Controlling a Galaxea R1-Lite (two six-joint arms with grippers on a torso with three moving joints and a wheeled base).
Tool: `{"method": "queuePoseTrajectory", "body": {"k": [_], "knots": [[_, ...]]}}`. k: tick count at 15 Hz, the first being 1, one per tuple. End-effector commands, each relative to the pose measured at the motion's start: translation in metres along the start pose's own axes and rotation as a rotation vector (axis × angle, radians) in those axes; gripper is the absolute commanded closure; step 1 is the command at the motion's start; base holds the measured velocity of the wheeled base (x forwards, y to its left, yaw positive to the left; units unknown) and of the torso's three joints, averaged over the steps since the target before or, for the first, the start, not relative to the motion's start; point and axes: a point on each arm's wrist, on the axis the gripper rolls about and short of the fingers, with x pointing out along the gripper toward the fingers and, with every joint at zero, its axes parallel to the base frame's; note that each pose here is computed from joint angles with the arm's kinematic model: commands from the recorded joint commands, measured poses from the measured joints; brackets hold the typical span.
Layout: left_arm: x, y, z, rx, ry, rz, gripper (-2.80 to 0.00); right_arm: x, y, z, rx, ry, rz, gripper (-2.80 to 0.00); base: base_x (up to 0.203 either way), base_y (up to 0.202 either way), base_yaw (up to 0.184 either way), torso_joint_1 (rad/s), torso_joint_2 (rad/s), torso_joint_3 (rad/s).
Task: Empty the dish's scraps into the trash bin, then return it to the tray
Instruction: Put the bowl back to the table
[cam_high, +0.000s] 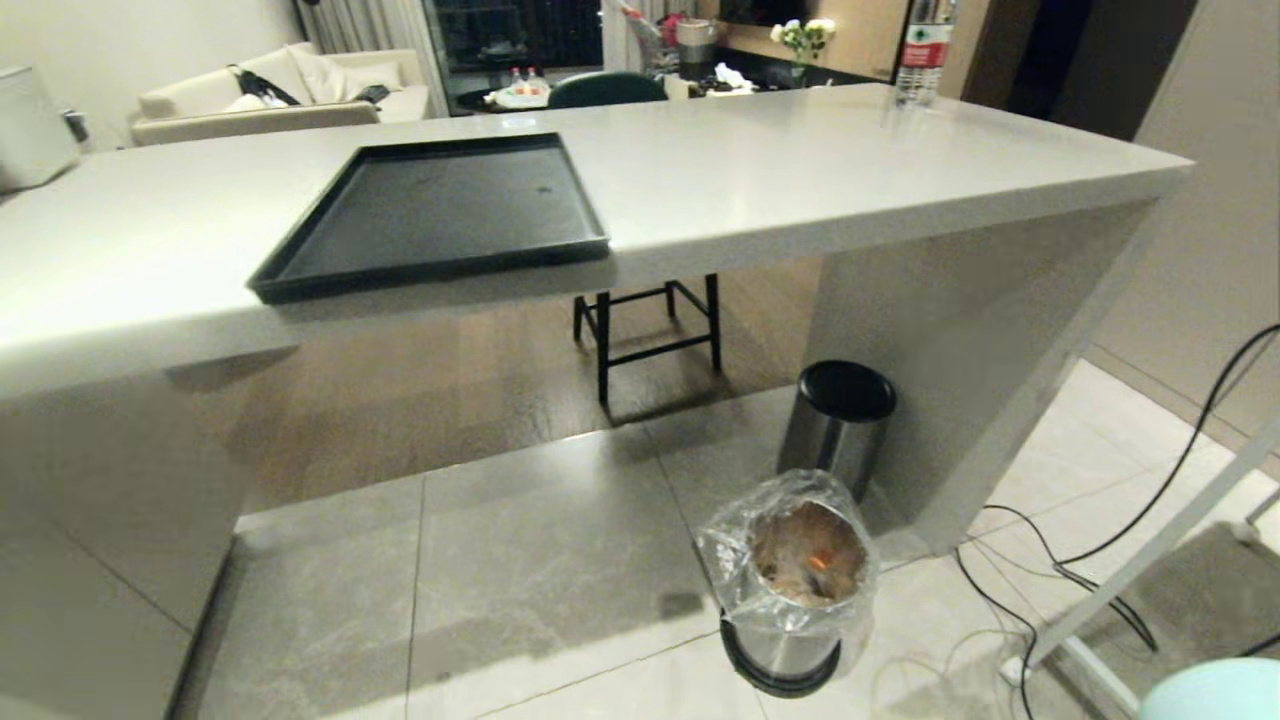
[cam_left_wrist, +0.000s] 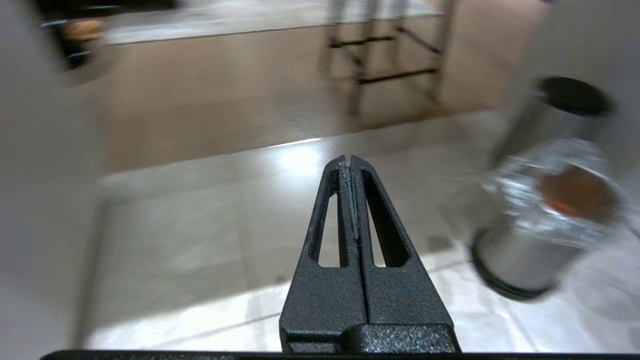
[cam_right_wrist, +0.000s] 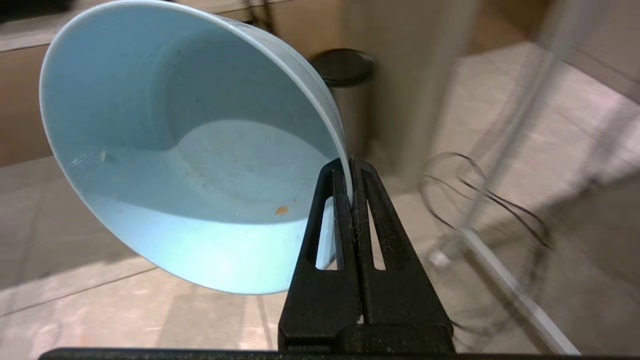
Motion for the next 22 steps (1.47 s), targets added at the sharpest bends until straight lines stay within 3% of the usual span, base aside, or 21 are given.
{"method": "queuePoseTrajectory", "body": {"k": [1, 7, 22], "knots": [[0.0001, 0.0, 0.0001, -0.002, 0.001, 0.0, 0.0, 0.0001, 0.0, 0.0, 0.0, 0.002, 0.0, 0.0, -0.002, -0.013, 0.174, 0.002, 0.0, 0.0], [0.0001, 0.0, 0.0001, -0.001, 0.001, 0.0, 0.0, 0.0001, 0.0, 0.0, 0.0, 0.002, 0.001, 0.0, -0.001, -0.01, 0.143, 0.001, 0.0, 0.002], [0.0001, 0.0, 0.0001, -0.001, 0.0, -0.001, 0.0, 0.0001, 0.0, 0.0, 0.0, 0.002, 0.001, 0.0, 0.0, 0.0, 0.0, 0.0, 0.0, 0.0]]}}
